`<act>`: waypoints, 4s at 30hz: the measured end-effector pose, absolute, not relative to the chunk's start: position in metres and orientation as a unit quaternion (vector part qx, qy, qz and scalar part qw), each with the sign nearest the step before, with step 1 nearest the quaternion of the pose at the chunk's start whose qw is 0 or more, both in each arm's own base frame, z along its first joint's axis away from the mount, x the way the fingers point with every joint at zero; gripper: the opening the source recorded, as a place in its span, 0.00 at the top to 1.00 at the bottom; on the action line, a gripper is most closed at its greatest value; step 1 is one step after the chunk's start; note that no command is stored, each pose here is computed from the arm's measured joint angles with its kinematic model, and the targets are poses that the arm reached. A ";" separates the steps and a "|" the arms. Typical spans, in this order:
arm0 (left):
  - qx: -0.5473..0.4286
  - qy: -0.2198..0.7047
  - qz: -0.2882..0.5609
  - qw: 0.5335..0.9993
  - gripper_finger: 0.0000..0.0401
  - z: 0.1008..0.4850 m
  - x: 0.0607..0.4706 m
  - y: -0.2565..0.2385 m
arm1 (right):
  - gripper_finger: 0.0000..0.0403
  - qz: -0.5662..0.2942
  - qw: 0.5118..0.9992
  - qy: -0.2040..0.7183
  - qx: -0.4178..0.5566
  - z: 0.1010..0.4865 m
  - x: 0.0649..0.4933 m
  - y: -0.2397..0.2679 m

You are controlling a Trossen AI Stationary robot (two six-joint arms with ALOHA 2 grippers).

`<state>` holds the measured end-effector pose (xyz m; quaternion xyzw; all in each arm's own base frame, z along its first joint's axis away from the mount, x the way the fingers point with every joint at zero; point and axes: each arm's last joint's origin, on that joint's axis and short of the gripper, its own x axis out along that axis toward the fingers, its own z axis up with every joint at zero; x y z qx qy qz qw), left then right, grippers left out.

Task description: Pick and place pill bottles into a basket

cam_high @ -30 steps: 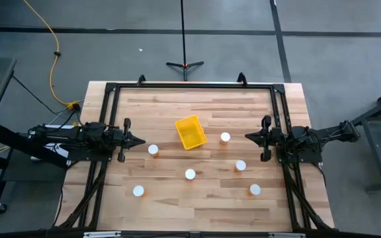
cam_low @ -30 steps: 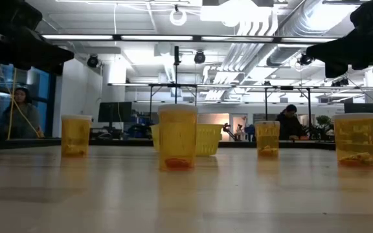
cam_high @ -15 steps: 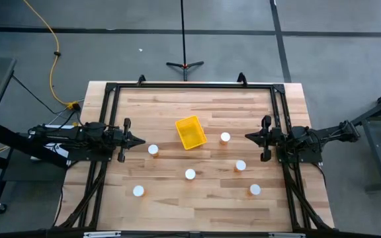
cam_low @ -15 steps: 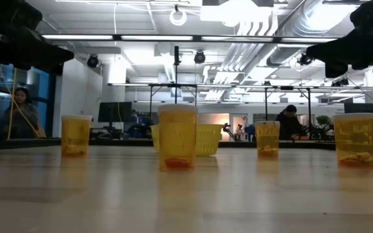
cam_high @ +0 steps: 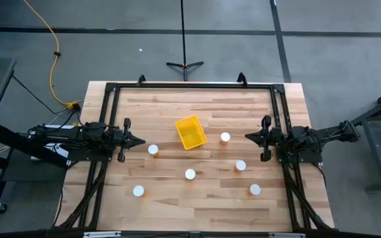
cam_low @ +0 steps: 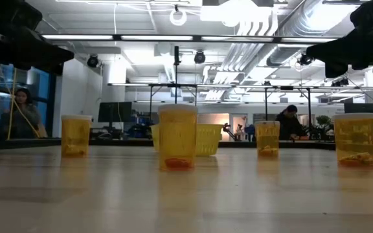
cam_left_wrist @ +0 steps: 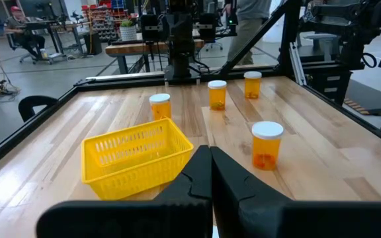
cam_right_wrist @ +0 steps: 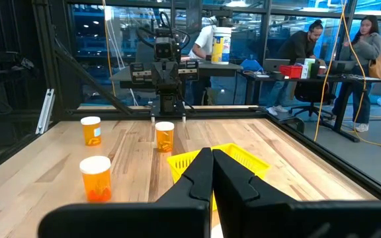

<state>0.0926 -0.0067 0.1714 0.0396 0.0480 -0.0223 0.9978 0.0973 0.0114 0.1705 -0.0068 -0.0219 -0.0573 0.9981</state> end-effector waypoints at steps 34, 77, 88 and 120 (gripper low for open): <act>0.040 0.048 -0.022 0.998 0.92 0.171 0.093 -0.007 | 1.00 -0.057 0.998 -0.022 -0.007 0.170 0.097 0.011; 0.035 -0.010 0.048 0.998 0.92 0.183 0.093 -0.003 | 1.00 -0.104 0.988 -0.112 -0.003 0.189 0.095 0.008; 0.050 -0.068 0.081 0.993 0.83 0.195 0.092 -0.001 | 0.98 -0.068 0.990 -0.123 -0.008 0.193 0.098 0.010; -0.004 -0.149 0.075 0.986 0.29 0.210 0.089 -0.001 | 0.44 0.005 0.995 0.096 0.035 0.259 0.154 0.037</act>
